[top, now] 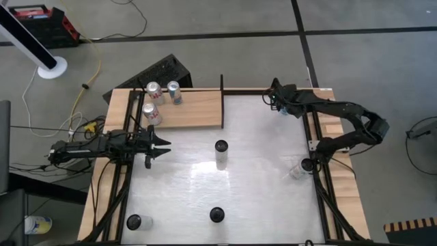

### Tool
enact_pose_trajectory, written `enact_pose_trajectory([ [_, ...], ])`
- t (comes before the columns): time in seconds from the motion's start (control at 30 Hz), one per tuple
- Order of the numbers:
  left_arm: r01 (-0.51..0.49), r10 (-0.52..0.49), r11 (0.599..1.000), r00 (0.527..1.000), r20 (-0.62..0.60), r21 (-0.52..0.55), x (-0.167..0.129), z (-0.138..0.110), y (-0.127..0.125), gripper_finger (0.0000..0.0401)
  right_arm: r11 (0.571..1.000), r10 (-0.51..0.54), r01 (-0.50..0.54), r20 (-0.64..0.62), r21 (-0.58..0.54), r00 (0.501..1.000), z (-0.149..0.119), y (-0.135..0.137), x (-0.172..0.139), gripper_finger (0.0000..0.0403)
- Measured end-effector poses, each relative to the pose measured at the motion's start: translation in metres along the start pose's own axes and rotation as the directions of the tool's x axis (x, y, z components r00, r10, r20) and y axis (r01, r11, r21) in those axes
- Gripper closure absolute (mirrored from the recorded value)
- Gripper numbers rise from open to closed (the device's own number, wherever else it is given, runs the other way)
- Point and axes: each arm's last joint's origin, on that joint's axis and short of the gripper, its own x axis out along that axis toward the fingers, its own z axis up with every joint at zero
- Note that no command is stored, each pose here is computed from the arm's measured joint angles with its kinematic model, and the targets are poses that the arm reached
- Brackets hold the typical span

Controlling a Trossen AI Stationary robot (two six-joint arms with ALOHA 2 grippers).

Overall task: Place canned beverage on shelf
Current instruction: Put the blue soda can aligned with the other blue soda can on the shelf

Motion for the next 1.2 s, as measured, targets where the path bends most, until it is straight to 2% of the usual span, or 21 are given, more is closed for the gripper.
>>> enact_pose_trajectory([
  [0.1,-0.002,0.002,1.000,1.000,-0.009,0.001,0.000,-0.001,0.000,0.0266,0.999,0.032,-0.031,0.016,-0.025,0.999,0.002,0.000,-0.009,0.0129],
  [0.33,-0.004,0.004,1.000,1.000,-0.011,0.001,0.000,-0.001,0.000,0.0266,0.975,0.215,-0.206,0.110,-0.085,0.970,0.020,0.001,-0.057,0.0131],
  [0.5,-0.005,0.005,1.000,1.000,-0.011,0.000,0.000,-0.001,0.000,0.0266,0.922,0.380,-0.352,0.206,-0.162,0.902,0.036,0.009,-0.108,0.0132],
  [0.7,-0.005,0.005,1.000,1.000,-0.011,0.001,0.000,-0.001,0.000,0.0266,0.836,0.548,-0.490,0.316,-0.249,0.775,0.055,0.024,-0.174,0.0132],
  [0.9,-0.015,0.015,1.000,0.998,-0.055,0.013,0.000,-0.005,0.001,0.0266,0.740,0.671,-0.545,0.376,-0.394,0.639,0.066,0.064,-0.230,0.0133],
  [1.07,-0.015,0.016,1.000,0.998,-0.057,0.014,-0.001,-0.005,0.001,0.0266,0.684,0.721,-0.521,0.366,-0.510,0.588,0.070,0.113,-0.256,0.0133],
  [1.2,-0.015,0.017,0.999,0.998,-0.057,0.035,-0.001,-0.005,0.001,0.0266,0.611,0.781,-0.547,0.322,-0.573,0.535,0.077,0.153,-0.265,0.0133],
])
